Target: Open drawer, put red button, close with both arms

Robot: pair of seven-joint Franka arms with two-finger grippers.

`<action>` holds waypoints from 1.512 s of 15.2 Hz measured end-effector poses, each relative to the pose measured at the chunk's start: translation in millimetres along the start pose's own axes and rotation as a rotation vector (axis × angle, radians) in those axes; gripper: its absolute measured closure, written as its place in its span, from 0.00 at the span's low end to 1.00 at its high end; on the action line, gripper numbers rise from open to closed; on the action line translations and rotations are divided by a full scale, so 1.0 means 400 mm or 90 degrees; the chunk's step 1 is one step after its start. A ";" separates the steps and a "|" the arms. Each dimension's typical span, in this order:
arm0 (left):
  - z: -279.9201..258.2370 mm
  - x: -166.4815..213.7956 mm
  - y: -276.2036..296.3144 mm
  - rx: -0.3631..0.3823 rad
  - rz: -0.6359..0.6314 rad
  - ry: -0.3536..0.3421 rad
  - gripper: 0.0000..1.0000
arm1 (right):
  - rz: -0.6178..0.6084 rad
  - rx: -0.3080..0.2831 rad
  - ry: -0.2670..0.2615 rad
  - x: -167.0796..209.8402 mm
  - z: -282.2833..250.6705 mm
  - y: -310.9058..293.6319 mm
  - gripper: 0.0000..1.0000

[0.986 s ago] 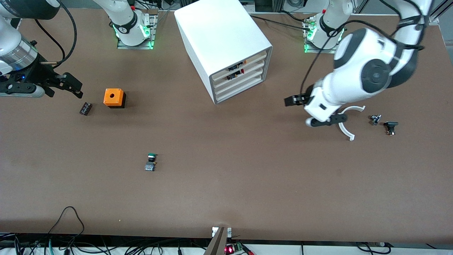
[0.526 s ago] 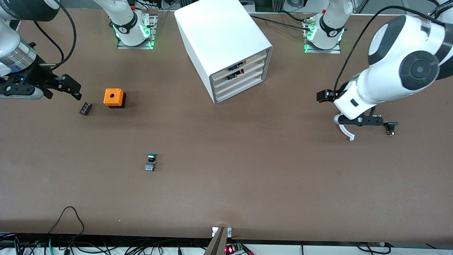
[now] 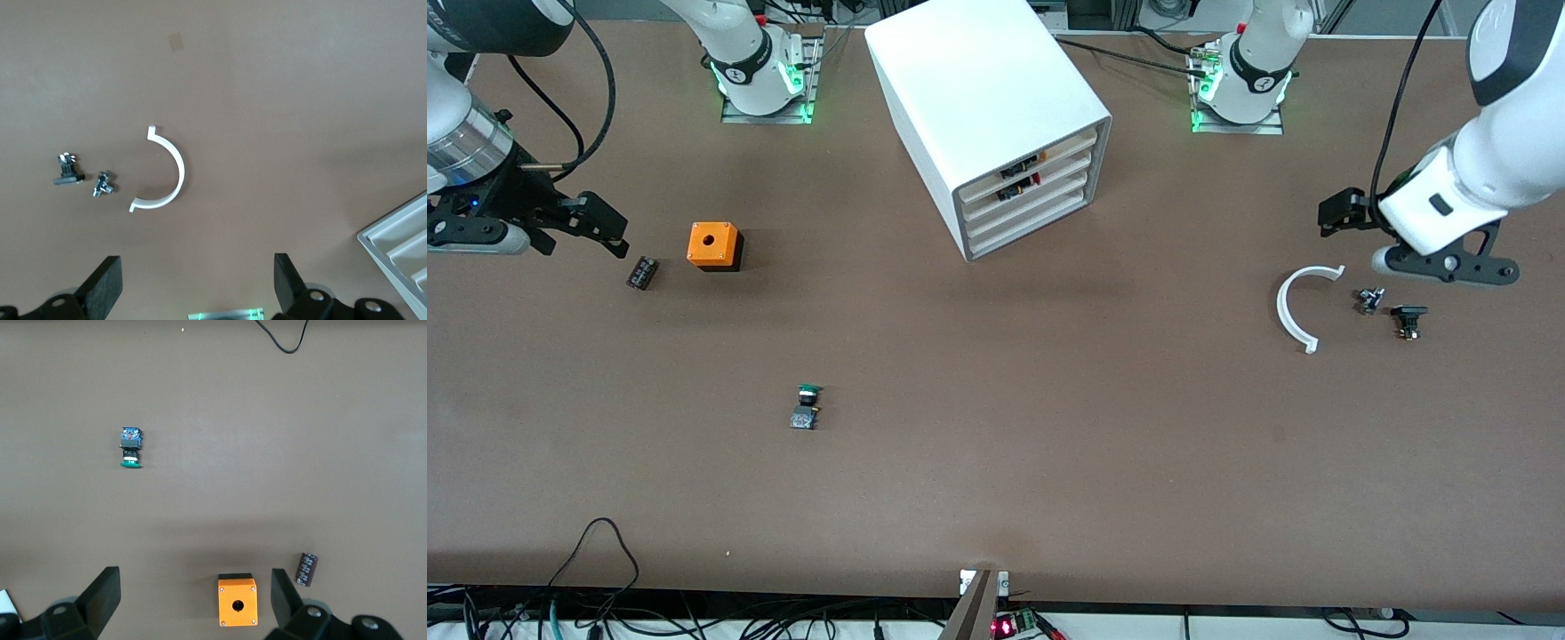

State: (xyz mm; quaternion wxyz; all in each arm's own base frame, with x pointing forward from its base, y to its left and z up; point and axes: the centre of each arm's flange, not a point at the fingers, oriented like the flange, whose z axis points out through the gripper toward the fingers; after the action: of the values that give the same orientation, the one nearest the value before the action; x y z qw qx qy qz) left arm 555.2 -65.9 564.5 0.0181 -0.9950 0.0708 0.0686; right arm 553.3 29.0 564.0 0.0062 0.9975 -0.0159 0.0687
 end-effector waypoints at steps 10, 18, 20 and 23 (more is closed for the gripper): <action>0.029 -0.041 0.013 0.005 0.006 0.010 0.00 | -0.003 -0.002 0.016 0.008 -0.028 -0.003 0.00; 0.002 -0.062 0.015 0.006 0.011 0.017 0.00 | -0.003 -0.002 0.018 0.012 -0.024 -0.003 0.00; -0.012 -0.073 0.017 0.002 0.019 0.022 0.00 | -0.003 -0.003 0.016 0.012 -0.021 -0.003 0.00; -0.010 -0.074 0.014 0.001 0.038 0.020 0.00 | -0.003 -0.003 0.013 0.015 -0.012 -0.004 0.00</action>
State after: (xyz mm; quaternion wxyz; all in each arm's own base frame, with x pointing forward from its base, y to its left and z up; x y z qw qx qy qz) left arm 525.9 -67.7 572.7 0.0159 -0.9934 0.1006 0.0535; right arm 558.4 30.3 569.7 0.0088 0.9968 -0.0137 0.0786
